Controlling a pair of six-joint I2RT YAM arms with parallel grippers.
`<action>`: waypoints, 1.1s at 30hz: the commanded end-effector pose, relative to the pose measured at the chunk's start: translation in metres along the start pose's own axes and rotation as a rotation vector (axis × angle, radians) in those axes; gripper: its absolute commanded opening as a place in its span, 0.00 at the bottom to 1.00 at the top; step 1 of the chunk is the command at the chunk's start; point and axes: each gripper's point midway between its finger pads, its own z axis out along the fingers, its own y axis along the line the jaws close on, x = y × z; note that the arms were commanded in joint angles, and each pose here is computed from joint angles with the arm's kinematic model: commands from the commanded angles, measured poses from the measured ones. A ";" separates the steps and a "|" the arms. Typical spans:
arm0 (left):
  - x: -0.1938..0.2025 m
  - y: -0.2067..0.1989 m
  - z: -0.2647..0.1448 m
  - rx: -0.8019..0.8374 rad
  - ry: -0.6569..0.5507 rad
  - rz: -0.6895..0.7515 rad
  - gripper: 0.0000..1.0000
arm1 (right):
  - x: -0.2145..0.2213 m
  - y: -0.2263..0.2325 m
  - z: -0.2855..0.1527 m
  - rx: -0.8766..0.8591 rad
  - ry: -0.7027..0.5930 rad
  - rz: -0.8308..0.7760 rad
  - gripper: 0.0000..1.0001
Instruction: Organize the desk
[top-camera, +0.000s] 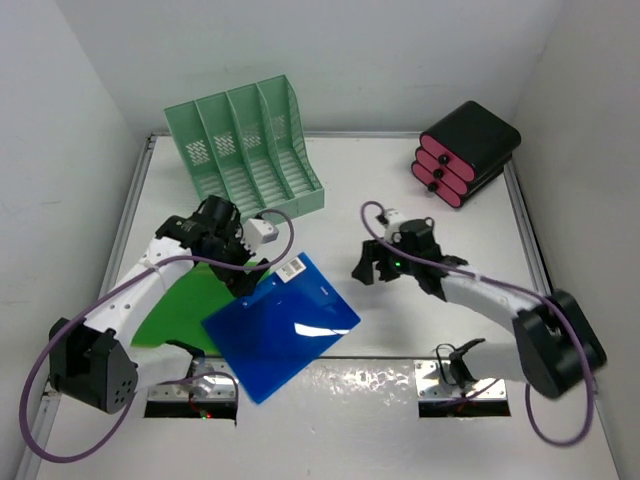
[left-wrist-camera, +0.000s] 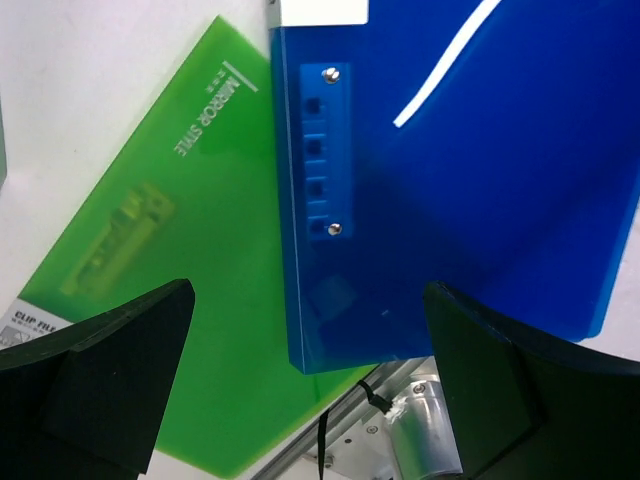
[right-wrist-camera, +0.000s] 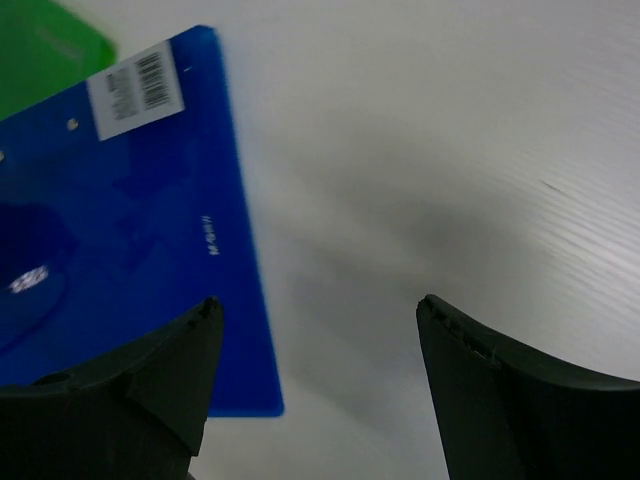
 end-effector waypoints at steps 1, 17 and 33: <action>-0.018 0.016 -0.004 -0.093 -0.064 -0.011 0.97 | -0.031 0.057 0.033 -0.244 -0.032 -0.146 0.76; -0.020 0.055 -0.020 -0.175 -0.163 -0.111 1.00 | -0.006 0.106 0.147 -0.482 0.142 -0.153 0.74; -0.026 0.066 0.005 -0.156 -0.144 -0.164 0.99 | 0.025 0.108 0.151 -0.528 0.197 -0.144 0.09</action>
